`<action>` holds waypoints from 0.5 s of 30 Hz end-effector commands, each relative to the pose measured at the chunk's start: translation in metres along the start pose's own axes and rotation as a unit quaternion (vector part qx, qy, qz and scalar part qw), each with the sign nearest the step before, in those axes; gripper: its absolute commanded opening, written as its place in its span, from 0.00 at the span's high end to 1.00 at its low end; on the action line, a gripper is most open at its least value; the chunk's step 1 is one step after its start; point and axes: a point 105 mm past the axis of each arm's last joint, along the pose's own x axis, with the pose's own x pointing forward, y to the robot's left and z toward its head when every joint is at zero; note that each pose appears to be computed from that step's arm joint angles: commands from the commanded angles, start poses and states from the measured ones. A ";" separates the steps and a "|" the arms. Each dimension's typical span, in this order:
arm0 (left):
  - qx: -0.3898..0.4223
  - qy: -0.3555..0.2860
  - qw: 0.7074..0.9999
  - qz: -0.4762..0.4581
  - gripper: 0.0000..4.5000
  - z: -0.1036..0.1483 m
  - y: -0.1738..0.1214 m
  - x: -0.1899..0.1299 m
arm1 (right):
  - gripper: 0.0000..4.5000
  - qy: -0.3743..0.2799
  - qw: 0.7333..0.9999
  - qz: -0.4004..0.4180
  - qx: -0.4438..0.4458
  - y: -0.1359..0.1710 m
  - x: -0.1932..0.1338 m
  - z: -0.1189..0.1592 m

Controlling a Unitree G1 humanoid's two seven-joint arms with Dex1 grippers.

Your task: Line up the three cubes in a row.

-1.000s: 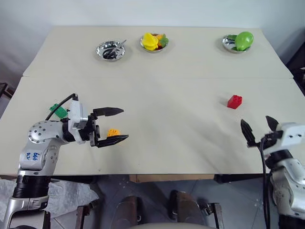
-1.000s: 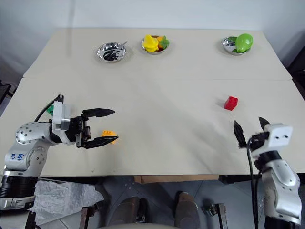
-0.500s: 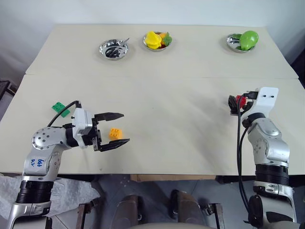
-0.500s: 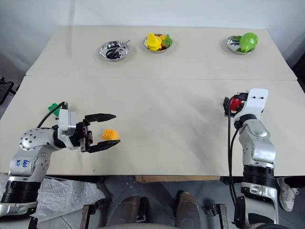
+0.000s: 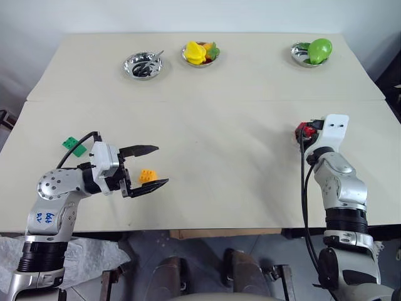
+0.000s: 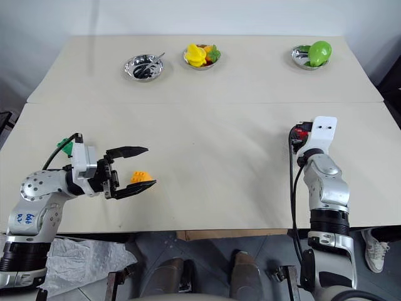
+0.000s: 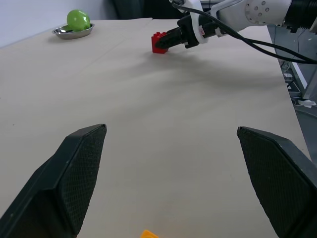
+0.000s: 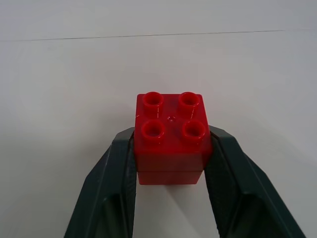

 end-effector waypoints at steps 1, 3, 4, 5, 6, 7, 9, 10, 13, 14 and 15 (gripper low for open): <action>0.023 -0.002 1.000 0.002 0.00 0.009 -0.001 -0.003 | 0.67 -0.036 0.966 0.247 -0.069 0.058 -0.014 0.036; 0.021 0.001 1.000 0.001 0.00 0.008 -0.001 -0.005 | 0.67 -0.002 0.906 0.399 -0.144 0.083 -0.037 0.029; 0.020 0.003 1.000 0.002 0.00 0.007 -0.001 -0.006 | 0.67 0.008 0.870 0.462 -0.169 0.090 -0.049 0.026; 0.019 0.004 1.000 0.003 0.00 0.006 -0.001 -0.006 | 0.67 0.019 0.838 0.510 -0.195 0.093 -0.056 0.022; 0.018 0.004 1.000 0.004 0.00 0.006 0.000 -0.007 | 0.67 0.035 0.814 0.538 -0.216 0.093 -0.059 0.017; 0.017 0.005 1.000 0.007 0.00 0.005 0.000 -0.008 | 0.67 0.052 0.793 0.555 -0.246 0.091 -0.059 0.011; 0.016 0.006 1.000 0.011 0.00 0.003 -0.001 -0.009 | 0.67 0.079 0.752 0.590 -0.284 0.086 -0.059 -0.001; 0.015 0.006 1.000 0.013 0.00 0.003 -0.002 -0.009 | 0.67 0.082 0.741 0.598 -0.293 0.084 -0.055 -0.004; 0.013 0.001 1.000 0.021 0.00 0.003 -0.006 -0.011 | 0.67 0.081 0.700 0.634 -0.318 0.080 -0.052 -0.014; 0.012 0.001 1.000 0.026 0.00 0.003 -0.006 -0.012 | 0.67 0.080 0.697 0.638 -0.318 0.081 -0.050 -0.015; 0.012 0.001 0.999 0.030 0.00 0.003 -0.005 -0.013 | 0.67 0.073 0.705 0.636 -0.306 0.083 -0.046 -0.014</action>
